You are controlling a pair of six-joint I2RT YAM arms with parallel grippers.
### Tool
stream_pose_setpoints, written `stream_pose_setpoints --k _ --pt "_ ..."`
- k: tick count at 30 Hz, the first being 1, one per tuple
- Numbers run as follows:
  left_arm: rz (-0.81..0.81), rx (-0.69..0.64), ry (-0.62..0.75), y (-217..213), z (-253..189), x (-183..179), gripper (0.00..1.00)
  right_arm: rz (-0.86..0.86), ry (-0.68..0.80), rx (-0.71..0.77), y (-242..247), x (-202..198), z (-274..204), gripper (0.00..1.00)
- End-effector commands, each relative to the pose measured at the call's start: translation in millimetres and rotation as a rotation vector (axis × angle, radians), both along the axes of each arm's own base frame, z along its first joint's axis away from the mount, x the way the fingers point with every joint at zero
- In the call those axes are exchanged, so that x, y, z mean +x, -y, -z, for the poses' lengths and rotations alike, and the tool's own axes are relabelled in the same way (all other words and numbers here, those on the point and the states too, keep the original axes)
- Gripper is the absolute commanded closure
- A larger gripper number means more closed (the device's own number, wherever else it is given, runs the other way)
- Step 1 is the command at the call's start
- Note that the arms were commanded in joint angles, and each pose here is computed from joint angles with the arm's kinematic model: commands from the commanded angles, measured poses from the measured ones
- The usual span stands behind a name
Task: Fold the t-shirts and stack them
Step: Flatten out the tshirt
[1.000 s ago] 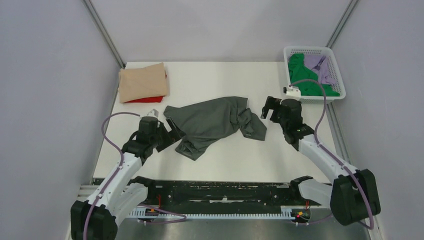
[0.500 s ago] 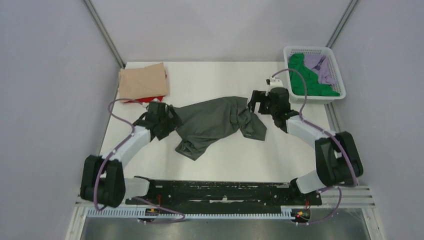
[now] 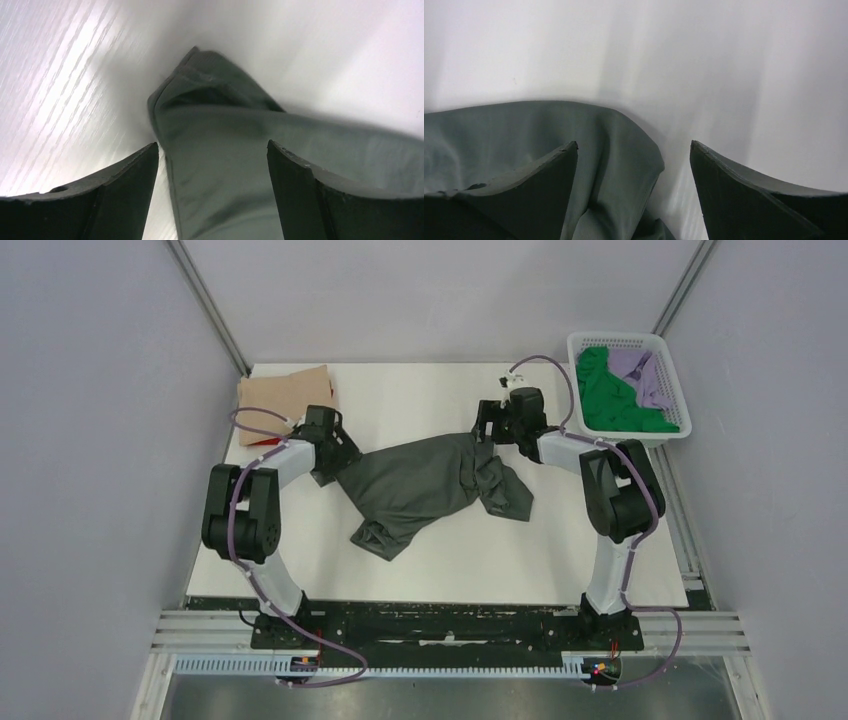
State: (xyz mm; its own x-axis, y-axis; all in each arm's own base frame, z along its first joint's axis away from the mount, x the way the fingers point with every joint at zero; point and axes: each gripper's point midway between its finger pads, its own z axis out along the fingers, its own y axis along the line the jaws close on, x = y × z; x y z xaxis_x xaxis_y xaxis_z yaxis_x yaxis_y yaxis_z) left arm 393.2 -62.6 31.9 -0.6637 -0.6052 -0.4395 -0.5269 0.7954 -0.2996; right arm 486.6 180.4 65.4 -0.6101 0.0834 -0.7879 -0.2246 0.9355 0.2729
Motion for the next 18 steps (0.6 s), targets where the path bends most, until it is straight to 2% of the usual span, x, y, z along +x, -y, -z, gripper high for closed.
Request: stream_pose_setpoints --k 1,5,8,9,10,12,18 --pt "0.042 -0.022 -0.019 7.3 12.3 13.8 0.23 -0.023 0.017 -0.018 -10.0 15.4 0.8 0.20" --pt "0.068 -0.051 -0.044 15.2 23.7 16.1 0.44 -0.025 -0.014 -0.037 -11.6 10.5 13.4 0.35" --pt "0.085 -0.052 -0.044 18.0 26.6 16.2 0.66 -0.018 -0.017 -0.053 -11.3 3.2 16.7 0.51" --pt "0.090 -0.049 -0.038 18.5 26.0 17.1 0.85 -0.021 -0.013 -0.055 -12.1 1.6 15.7 0.62" --pt "0.094 -0.047 -0.030 18.9 24.0 18.6 0.98 -0.021 -0.009 -0.059 -11.6 -0.7 16.5 0.75" --pt "0.124 -0.041 0.002 21.2 12.6 23.9 0.98 -0.002 0.026 -0.060 -7.6 -1.6 7.3 0.99" --pt "0.133 0.070 0.222 16.2 -71.0 30.3 0.98 0.003 0.197 -0.058 -0.6 -1.7 -60.6 1.00"
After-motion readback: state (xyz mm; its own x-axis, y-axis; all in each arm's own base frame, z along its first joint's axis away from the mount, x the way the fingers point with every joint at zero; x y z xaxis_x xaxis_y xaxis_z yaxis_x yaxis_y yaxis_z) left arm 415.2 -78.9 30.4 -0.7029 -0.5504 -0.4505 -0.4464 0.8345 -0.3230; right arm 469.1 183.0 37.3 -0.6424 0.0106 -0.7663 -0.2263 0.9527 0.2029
